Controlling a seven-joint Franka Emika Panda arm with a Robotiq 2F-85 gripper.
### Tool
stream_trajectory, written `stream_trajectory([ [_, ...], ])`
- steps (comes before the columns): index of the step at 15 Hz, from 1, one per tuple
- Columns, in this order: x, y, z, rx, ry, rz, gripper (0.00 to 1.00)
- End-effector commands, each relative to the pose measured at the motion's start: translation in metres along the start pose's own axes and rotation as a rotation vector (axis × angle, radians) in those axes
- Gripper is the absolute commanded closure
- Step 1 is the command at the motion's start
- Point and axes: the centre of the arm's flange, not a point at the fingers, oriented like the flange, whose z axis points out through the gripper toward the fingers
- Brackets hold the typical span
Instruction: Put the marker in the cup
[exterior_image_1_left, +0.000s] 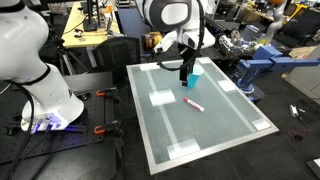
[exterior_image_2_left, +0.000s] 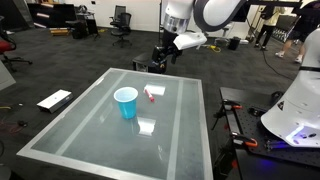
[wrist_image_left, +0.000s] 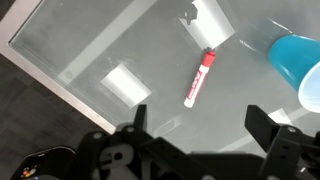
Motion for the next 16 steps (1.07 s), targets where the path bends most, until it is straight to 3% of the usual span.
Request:
stream_trajectory([
  [1,0.018,-0.011,0.02,-0.025,-0.034,0.062,0.0],
  [12,0.06,-0.009,0.088,0.059,-0.18,0.193,0.0],
  [16,0.072,-0.009,0.108,0.05,-0.195,0.236,0.0],
])
